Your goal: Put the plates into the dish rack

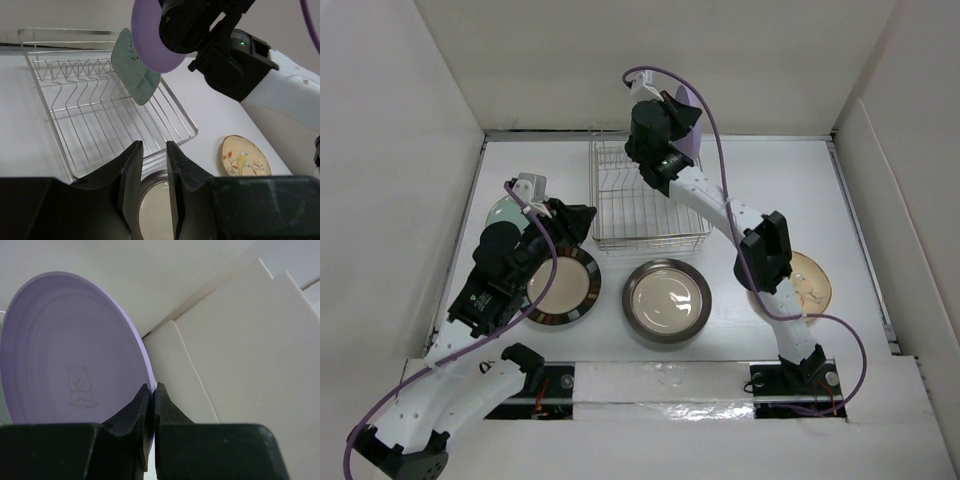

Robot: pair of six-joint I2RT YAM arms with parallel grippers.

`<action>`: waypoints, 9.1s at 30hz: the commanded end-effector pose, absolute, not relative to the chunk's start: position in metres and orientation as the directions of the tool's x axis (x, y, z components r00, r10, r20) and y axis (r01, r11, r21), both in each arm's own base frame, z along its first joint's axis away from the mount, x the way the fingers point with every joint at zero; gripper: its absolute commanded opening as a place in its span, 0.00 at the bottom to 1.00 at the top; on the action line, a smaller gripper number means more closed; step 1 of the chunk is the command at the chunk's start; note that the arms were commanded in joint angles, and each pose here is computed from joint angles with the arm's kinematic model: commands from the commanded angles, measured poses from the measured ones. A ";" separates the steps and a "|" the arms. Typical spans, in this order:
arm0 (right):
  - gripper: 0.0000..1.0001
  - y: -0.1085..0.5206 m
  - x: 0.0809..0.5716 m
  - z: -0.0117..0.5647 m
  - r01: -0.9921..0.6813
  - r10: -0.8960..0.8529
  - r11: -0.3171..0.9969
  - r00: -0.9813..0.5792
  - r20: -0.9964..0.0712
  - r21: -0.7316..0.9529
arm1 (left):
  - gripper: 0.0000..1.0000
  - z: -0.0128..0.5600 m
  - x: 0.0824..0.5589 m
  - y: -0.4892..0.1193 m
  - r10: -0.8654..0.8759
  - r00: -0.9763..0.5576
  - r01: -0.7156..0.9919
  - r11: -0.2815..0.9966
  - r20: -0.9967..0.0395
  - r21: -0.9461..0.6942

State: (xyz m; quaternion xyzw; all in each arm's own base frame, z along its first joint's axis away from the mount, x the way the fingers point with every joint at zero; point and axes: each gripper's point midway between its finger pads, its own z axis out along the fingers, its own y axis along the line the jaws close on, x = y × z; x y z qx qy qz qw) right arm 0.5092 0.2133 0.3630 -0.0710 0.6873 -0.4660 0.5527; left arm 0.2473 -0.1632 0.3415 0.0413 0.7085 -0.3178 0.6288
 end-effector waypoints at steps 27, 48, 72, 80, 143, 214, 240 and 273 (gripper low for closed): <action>0.04 0.272 0.542 0.262 0.277 -0.555 0.713 -0.337 -0.760 -0.644 | 0.23 0.348 0.245 -0.167 -0.349 -0.178 0.483 0.784 -0.920 -0.390; 0.84 0.222 0.512 0.367 0.256 -0.174 0.940 -0.205 -0.963 -0.225 | 0.26 0.344 0.248 -0.167 -0.342 -0.183 0.476 0.789 -0.922 -0.388; 0.69 0.211 0.196 0.109 -0.099 0.352 0.808 -0.709 -0.612 0.580 | 0.27 0.348 0.246 -0.163 -0.347 -0.171 0.467 0.795 -0.922 -0.387; 0.73 0.227 0.194 0.054 -0.029 0.350 0.798 -0.791 -0.502 0.601 | 0.29 0.345 0.249 -0.164 -0.340 -0.178 0.463 0.799 -0.923 -0.384; 0.00 0.224 0.494 0.462 0.053 0.038 0.998 -0.040 -0.998 0.036 | 0.33 0.353 0.245 -0.156 -0.356 -0.142 0.450 0.808 -0.923 -0.381; 0.92 0.331 0.510 0.314 -0.082 0.104 0.988 -0.283 -0.954 0.132 | 0.35 0.353 0.244 -0.157 -0.359 -0.141 0.459 0.802 -0.923 -0.382; 0.72 -0.119 0.243 0.117 0.782 0.701 0.431 0.023 -0.713 0.449 | 0.06 0.364 0.224 -0.203 -0.332 -0.234 0.621 0.672 -0.914 -0.403; 0.72 -0.033 0.310 0.059 0.606 0.892 0.437 -0.199 -0.405 0.664 | 0.14 0.370 0.186 -0.205 -0.315 -0.207 0.667 0.647 -0.926 -0.369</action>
